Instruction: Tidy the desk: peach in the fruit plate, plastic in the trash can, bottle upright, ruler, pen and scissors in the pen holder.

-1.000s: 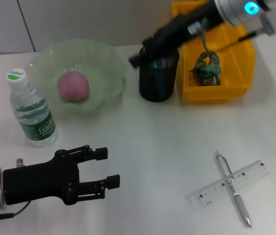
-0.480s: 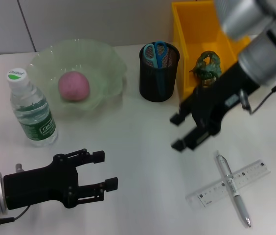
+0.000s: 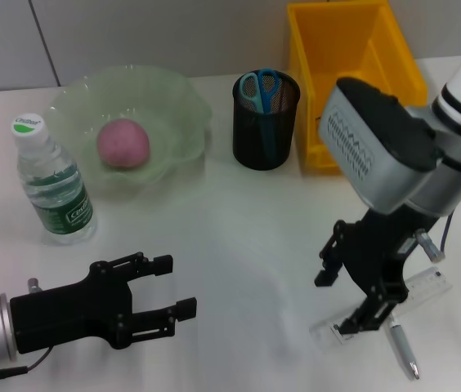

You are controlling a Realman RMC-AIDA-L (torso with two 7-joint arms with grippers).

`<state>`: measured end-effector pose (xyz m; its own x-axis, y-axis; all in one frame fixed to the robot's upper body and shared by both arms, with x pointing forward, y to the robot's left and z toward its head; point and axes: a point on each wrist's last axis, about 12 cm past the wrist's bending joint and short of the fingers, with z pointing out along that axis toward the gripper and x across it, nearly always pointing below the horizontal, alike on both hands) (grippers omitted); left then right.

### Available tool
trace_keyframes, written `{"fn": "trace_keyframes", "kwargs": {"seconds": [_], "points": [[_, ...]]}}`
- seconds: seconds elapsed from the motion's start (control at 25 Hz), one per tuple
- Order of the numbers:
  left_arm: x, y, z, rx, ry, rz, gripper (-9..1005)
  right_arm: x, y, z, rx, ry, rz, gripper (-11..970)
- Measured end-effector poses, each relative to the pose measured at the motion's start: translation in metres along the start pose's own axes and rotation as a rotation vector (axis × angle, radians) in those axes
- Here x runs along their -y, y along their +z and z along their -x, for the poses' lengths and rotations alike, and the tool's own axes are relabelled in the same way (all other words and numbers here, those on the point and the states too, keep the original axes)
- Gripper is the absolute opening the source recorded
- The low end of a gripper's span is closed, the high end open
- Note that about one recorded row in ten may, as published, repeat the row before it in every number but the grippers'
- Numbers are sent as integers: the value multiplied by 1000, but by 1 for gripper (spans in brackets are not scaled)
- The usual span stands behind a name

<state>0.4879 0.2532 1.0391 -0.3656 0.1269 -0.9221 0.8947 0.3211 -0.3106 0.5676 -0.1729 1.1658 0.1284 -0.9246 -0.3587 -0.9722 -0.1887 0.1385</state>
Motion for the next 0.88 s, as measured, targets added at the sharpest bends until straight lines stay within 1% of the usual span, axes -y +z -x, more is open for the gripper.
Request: {"fn": "trace_keyframes", "kwargs": {"seconds": [0.24,0.36,0.6,0.88], "points": [[2,0,-3,-8,18,-9,803,-4,8,-2,-50,-23,24,665],[5,1,-6,-20,47,-23,804,-5,11,-4,-64,-29,22,664],[4,2,-6,-14,59,-18,803,-7,21,-8,-76,-58,-11,664],[3,2,-4,-10,53,-17,802,-9,28,-9,-83,-82,-21,662]]}}
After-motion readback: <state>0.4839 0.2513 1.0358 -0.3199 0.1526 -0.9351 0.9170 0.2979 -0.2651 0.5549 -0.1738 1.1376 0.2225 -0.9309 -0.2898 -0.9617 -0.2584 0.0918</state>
